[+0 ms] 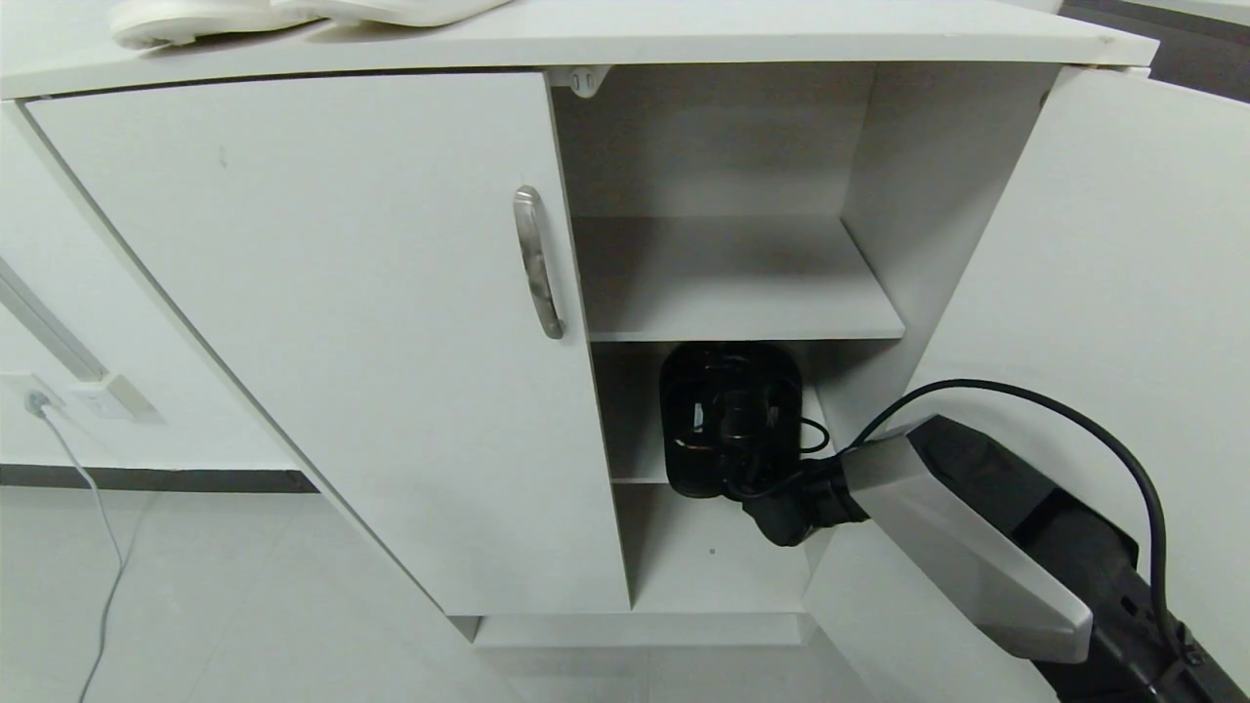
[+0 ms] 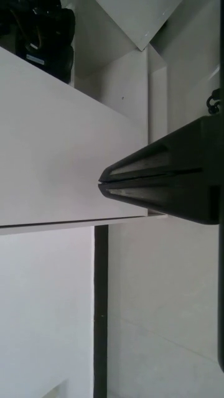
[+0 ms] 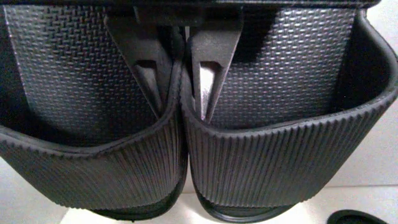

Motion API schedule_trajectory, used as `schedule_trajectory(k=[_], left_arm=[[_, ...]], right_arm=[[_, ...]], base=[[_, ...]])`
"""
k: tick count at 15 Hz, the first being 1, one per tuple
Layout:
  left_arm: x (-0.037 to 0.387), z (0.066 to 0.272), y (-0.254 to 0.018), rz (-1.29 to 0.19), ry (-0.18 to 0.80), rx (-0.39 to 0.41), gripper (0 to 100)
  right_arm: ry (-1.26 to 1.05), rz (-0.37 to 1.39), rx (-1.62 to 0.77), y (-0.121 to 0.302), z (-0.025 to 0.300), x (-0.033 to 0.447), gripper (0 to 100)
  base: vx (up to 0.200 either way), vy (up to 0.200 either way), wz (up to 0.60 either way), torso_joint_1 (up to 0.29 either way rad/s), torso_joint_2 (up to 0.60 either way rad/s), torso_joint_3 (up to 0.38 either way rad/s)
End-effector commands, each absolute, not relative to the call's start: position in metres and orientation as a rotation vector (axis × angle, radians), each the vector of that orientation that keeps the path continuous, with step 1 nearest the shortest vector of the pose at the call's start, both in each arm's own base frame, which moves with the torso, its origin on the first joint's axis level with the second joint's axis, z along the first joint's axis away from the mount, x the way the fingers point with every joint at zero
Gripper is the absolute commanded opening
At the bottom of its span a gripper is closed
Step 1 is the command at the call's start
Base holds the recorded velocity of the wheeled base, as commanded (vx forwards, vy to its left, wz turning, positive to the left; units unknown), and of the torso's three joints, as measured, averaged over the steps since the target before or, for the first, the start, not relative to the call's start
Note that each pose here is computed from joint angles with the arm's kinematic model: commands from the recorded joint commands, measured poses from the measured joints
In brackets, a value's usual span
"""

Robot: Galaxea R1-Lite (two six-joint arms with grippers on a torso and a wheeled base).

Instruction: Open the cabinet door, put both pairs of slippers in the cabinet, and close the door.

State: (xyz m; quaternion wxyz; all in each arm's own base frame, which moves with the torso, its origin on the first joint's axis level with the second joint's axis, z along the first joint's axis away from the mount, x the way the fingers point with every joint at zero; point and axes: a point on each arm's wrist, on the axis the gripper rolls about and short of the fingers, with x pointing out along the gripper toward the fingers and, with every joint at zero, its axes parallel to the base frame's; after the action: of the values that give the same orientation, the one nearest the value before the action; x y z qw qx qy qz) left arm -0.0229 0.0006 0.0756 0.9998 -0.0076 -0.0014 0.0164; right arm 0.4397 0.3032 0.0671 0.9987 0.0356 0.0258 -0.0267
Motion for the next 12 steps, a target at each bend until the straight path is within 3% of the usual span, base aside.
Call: schedule_trajectory(k=[1,6,7,12], left_arm=[[-0.0228,0.0756,0.0006,0.034,-0.002,-0.015,0],[-0.0228,0.0756,0.0007,0.032,-0.002,-0.015,0],[-0.0228,0.0756,0.0006,0.034,-0.002,-0.015,0],[-0.0228,0.0756,0.0006,0.034,-0.002,-0.015,0]], right_arm=[[0.059,-0.059,0.066,0.3028,0.0585,0.4431,0],[0.065,-0.062,0.061,0.3018,0.0537,0.4445,0],[0.065,-0.062,0.061,0.3018,0.0537,0.4445,100],[0.076,-0.058,0.051,0.3026,0.0518,0.4401,100]], base=[[0.000,0.000,0.00,0.000,0.00,0.000],[0.000,0.000,0.00,0.000,0.00,0.000],[0.000,0.000,0.00,0.000,0.00,0.000],[0.000,0.000,0.00,0.000,0.00,0.000]])
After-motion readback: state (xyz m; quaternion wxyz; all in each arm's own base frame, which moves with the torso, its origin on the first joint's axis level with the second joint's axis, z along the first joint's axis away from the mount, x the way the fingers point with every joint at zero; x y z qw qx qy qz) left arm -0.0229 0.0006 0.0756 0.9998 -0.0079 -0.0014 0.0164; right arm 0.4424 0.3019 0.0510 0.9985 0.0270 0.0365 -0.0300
